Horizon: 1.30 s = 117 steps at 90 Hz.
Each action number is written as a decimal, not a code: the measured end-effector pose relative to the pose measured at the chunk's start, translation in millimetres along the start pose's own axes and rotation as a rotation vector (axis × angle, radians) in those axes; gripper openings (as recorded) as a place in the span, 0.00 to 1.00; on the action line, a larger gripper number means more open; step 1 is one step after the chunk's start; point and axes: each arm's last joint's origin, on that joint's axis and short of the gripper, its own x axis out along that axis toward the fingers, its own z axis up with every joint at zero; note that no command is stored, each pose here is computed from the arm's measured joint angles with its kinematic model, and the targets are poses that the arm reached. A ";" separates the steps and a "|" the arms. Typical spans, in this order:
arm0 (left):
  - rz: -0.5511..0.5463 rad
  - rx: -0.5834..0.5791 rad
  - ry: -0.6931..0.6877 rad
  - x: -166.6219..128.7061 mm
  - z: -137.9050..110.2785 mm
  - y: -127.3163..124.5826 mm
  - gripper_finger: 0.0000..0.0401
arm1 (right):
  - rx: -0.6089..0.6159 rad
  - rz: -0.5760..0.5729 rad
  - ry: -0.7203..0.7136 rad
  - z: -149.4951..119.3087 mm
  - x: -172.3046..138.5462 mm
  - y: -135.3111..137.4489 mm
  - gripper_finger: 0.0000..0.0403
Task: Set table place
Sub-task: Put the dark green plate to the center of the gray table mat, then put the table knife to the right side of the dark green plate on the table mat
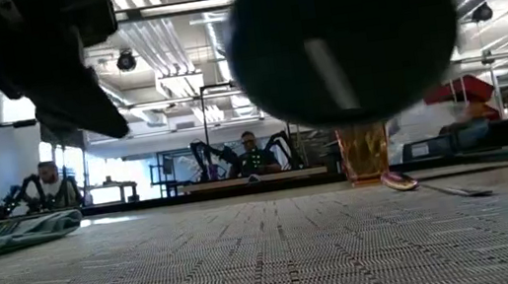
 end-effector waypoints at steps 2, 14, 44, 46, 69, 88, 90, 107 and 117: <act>0.010 0.006 0.013 -4.6 1.9 -1.0 0.09 | -0.008 0.000 -0.012 3.5 3.8 -2.5 0.00; 0.086 0.038 0.075 -31.2 9.3 -5.9 0.09 | -0.047 -0.003 -0.078 18.6 21.8 -15.2 0.00; 0.120 0.028 0.084 -70.4 17.7 -4.8 0.09 | -0.080 -0.004 -0.115 32.7 82.0 -21.5 0.00; 0.118 0.027 0.082 -71.1 18.0 -4.6 0.09 | -0.080 -0.006 -0.105 31.9 87.0 -21.4 0.00; 0.122 0.027 0.077 -71.1 18.1 -4.5 0.09 | -0.072 -0.017 -0.067 26.4 118.9 -14.2 0.02; 0.123 0.031 0.076 -71.0 18.3 -4.3 0.09 | -0.062 0.010 -0.139 32.8 121.2 -9.8 0.12; 0.123 0.031 0.076 -71.0 18.3 -4.3 0.09 | -0.064 0.019 -0.143 33.4 120.9 -9.5 0.13; 0.123 0.031 0.075 -71.0 18.4 -4.3 0.09 | -0.039 0.083 -0.130 33.4 115.5 -9.8 0.30; 0.126 0.031 0.072 -71.0 18.5 -4.2 0.09 | 0.023 0.107 -0.098 33.1 89.5 -20.4 0.39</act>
